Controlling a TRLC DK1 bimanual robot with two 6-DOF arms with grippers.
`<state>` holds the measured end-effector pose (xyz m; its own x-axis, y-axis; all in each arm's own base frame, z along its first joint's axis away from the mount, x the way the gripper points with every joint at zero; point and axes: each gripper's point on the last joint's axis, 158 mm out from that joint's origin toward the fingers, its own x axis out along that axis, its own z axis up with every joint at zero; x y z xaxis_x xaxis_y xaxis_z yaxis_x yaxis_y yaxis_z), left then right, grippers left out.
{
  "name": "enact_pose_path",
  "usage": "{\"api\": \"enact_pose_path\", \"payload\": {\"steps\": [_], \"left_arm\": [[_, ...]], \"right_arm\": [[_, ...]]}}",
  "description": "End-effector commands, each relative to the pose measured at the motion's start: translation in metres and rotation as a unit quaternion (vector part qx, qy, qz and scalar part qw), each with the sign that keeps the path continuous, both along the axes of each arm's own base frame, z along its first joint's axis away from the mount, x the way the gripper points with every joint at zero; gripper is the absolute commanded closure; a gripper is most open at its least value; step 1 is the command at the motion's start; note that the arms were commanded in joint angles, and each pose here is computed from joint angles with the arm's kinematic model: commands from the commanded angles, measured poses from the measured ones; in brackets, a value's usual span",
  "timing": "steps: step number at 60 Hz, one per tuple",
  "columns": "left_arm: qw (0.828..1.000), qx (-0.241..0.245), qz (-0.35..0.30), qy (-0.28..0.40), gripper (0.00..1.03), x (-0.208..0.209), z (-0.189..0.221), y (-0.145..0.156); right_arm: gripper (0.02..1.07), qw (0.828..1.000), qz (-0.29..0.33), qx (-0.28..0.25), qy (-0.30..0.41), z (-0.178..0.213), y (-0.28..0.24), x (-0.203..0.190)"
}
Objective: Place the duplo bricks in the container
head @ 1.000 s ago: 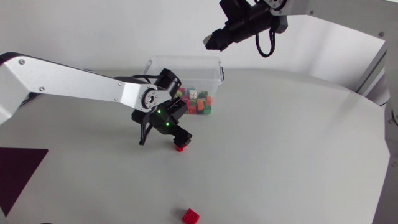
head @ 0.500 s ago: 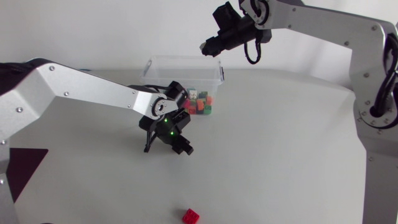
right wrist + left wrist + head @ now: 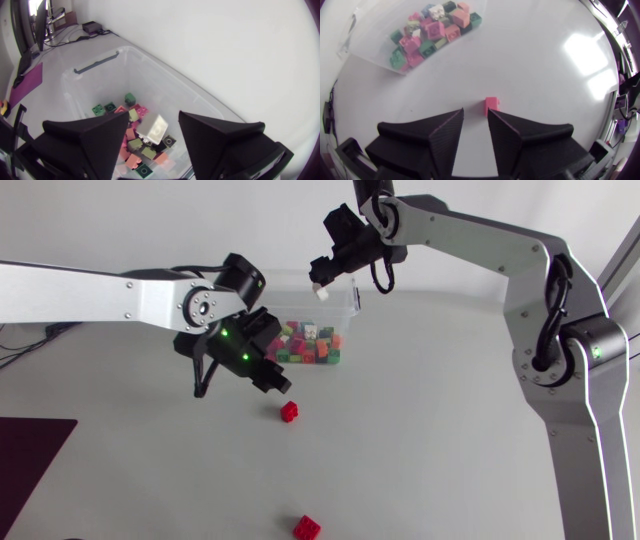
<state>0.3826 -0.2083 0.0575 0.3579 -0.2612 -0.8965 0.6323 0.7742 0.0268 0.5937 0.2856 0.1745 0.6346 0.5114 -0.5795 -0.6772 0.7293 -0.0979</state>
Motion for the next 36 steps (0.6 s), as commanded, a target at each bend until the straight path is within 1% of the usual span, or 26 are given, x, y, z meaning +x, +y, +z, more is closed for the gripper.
{"api": "enact_pose_path", "payload": {"steps": [1,11,15,16,19,20,22,23,24,29,32,36], "left_arm": [[1.000,-0.003,-0.005,0.005,0.68,-0.008,0.002,0.006],[0.999,0.005,-0.021,0.028,0.67,-0.022,-0.016,-0.004],[0.999,0.009,-0.022,0.040,0.64,-0.027,-0.026,-0.007],[0.999,0.010,-0.023,0.044,0.62,-0.029,-0.029,-0.009],[0.998,0.012,-0.021,0.050,0.50,-0.030,-0.034,-0.011],[0.998,0.012,-0.023,0.053,0.41,-0.032,-0.037,-0.012],[0.998,0.013,-0.024,0.055,0.33,-0.033,-0.039,-0.013],[0.998,0.013,-0.023,0.055,0.30,-0.032,-0.040,-0.013],[0.998,0.014,-0.024,0.056,0.30,-0.033,-0.041,-0.014],[0.998,0.016,-0.024,0.059,0.18,-0.031,-0.048,-0.015],[0.998,0.018,-0.024,0.063,0.16,-0.029,-0.054,-0.016],[0.997,0.021,-0.022,0.069,0.15,-0.027,-0.063,-0.016]], "right_arm": [[0.07,1.000,-0.005,0.002,0.003,0.002,0.005,-0.001],[0.07,1.000,-0.010,-0.002,0.002,0.011,-0.007,-0.007],[0.07,1.000,-0.013,-0.001,-0.002,0.018,-0.014,-0.013],[0.07,1.000,-0.014,-0.001,-0.002,0.019,-0.015,-0.014],[0.07,1.000,-0.016,0.000,-0.006,0.025,-0.021,-0.020],[0.07,1.000,-0.017,0.000,-0.006,0.026,-0.023,-0.023],[0.07,1.000,-0.016,0.000,-0.008,0.029,-0.024,-0.027],[0.07,1.000,-0.016,-0.001,-0.008,0.029,-0.026,-0.029],[0.07,1.000,-0.015,-0.001,-0.010,0.031,-0.027,-0.030],[0.07,1.000,-0.014,-0.004,-0.011,0.032,-0.034,-0.043],[0.07,1.000,-0.016,-0.005,-0.010,0.031,-0.039,-0.050],[0.07,1.000,-0.016,-0.009,-0.009,0.028,-0.047,-0.063]]}}
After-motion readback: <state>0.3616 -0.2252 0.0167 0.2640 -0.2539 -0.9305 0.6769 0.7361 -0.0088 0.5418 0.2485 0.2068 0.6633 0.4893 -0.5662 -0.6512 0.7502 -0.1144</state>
